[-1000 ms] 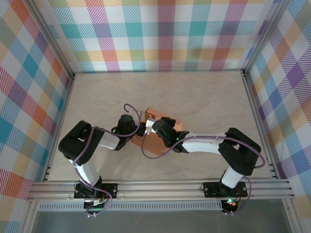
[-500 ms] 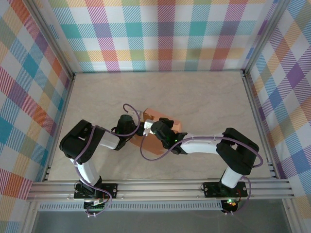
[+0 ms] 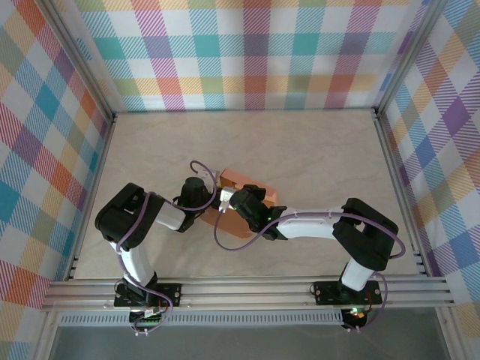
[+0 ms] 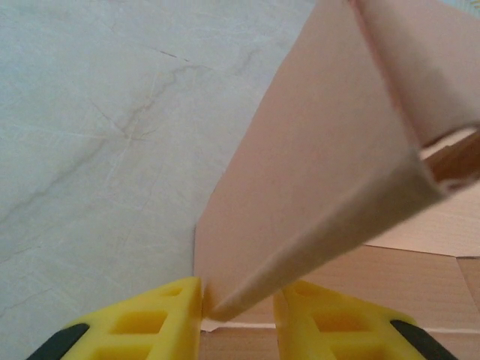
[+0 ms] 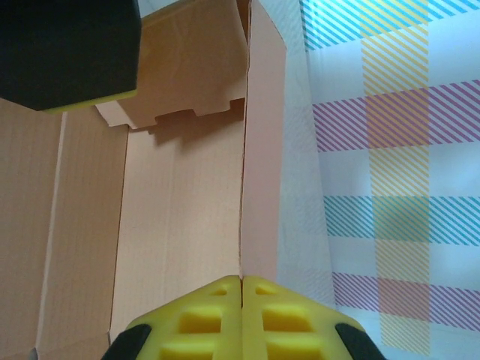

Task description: Fold the paper box

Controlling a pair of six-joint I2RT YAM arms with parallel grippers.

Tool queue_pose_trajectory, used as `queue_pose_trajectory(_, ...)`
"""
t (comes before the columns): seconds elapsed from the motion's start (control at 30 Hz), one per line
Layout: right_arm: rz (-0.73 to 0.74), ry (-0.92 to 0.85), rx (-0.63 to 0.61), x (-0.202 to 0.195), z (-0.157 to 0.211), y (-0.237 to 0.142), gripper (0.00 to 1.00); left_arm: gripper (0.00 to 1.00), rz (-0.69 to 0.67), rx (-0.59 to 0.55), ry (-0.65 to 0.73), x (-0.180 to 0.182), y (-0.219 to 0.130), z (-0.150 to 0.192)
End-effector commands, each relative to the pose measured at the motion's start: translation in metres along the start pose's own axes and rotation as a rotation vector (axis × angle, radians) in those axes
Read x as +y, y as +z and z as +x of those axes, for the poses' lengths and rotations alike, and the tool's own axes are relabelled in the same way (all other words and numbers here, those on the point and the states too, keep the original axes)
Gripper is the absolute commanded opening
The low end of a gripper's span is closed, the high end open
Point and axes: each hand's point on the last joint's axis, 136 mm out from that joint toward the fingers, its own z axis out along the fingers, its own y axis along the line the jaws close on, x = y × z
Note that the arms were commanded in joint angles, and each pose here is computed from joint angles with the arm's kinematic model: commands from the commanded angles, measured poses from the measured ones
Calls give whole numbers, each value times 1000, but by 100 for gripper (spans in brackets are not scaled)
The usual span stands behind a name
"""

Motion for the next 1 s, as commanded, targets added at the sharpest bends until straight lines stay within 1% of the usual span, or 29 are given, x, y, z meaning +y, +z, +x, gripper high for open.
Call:
queue_pose_trajectory(0.0, -70, -9, 4, 18, -1, 1, 0, 30, 62, -85, 14, -12, 2, -25)
queue_pose_trajectory(0.13, -83, 3, 6, 22, -1, 1, 0, 39, 110, -115, 4, -20, 1, -33)
queue_pose_trajectory(0.2, -88, 2, 10, 23, 0, 2, 0, 38, 115, -120, -1, -21, 2, -35)
queue_pose_trajectory(0.43, -92, 1, 9, 23, -1, 2, 0, 24, 111, -119, -13, -20, 6, -36)
queue_pose_trajectory(0.7, -100, 7, 8, 25, -5, 4, 0, 19, 129, -118, -44, -24, 9, -37)
queue_pose_trajectory(0.77, -99, 7, 7, 25, -7, 4, 0, 19, 129, -122, -52, -24, 10, -37)
queue_pose_trajectory(0.9, -103, 10, 2, 26, -9, 5, 0, 27, 127, -138, -68, -26, 12, -40)
queue_pose_trajectory(0.97, -103, 14, 3, 25, -9, 5, 0, 28, 129, -141, -72, -27, 13, -42)
